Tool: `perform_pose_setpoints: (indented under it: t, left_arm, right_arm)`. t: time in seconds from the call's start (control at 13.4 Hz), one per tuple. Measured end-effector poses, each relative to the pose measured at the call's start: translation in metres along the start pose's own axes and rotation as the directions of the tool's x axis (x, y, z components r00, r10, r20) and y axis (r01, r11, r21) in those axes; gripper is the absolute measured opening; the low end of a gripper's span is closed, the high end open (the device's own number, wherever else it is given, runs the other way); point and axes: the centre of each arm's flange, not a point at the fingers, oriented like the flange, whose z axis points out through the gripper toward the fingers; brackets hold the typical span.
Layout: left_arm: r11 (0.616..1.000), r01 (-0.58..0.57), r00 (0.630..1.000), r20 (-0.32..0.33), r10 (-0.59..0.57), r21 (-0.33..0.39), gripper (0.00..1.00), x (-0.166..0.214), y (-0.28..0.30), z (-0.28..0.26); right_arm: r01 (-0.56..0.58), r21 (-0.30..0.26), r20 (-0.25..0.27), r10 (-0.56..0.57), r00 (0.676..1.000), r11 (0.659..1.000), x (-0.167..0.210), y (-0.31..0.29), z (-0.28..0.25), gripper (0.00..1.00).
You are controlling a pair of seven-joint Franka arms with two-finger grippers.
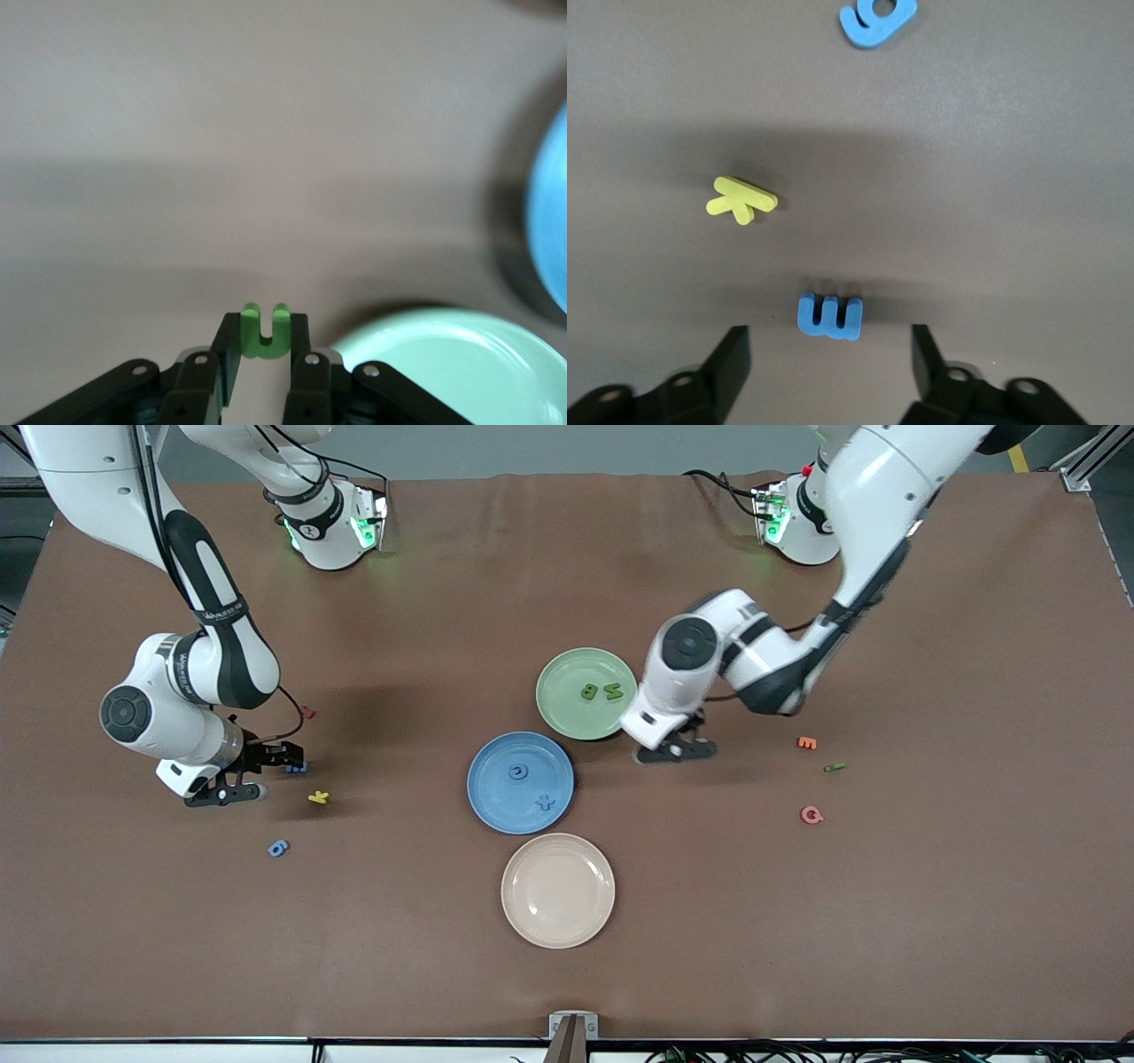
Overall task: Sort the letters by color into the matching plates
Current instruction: 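Put the u on the green plate while the right gripper reaches the m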
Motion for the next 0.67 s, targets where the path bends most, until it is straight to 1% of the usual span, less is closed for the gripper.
perform_pose_setpoints:
  t: [0.07,0.15,0.22,0.37,0.45,0.52,0.67]
  left_arm:
    - [1.0,0.018,1.0,0.003,-0.018,-0.001,0.26,-0.018,0.017,0.004]
    - [0.999,0.036,0.999,0.007,-0.036,-0.004,0.26,-0.032,0.03,0.007]
    - [0.999,0.052,0.999,0.01,-0.052,-0.008,0.26,-0.043,0.04,0.01]
    - [0.996,0.083,0.996,0.017,-0.083,-0.02,0.26,-0.062,0.055,0.016]
    - [0.993,0.114,0.993,0.019,-0.114,-0.021,0.31,-0.068,0.06,0.017]
    - [0.987,0.159,0.987,0.02,-0.159,-0.021,0.42,-0.069,0.062,0.017]
    - [0.974,0.224,0.974,0.015,-0.224,-0.028,0.62,-0.06,0.058,0.012]
  right_arm:
    - [0.001,-0.001,-0.002,-0.001,1.0,1.0,-0.002,-0.001,0.003,0.76]
    - [0.002,-0.002,-0.003,-0.002,1.0,1.0,-0.004,-0.002,0.007,0.71]
    - [0.003,-0.002,-0.002,-0.003,1.0,1.0,-0.005,-0.003,0.011,0.71]
    - [0.004,-0.005,-0.005,-0.004,1.0,1.0,-0.005,-0.003,0.019,0.68]
    - [0.004,-0.006,-0.007,-0.005,1.0,1.0,-0.005,-0.003,0.023,0.67]
    - [0.005,-0.008,-0.008,-0.005,1.0,1.0,-0.005,-0.003,0.027,0.66]
    - [0.007,-0.009,-0.008,-0.007,1.0,1.0,-0.005,-0.004,0.033,0.65]
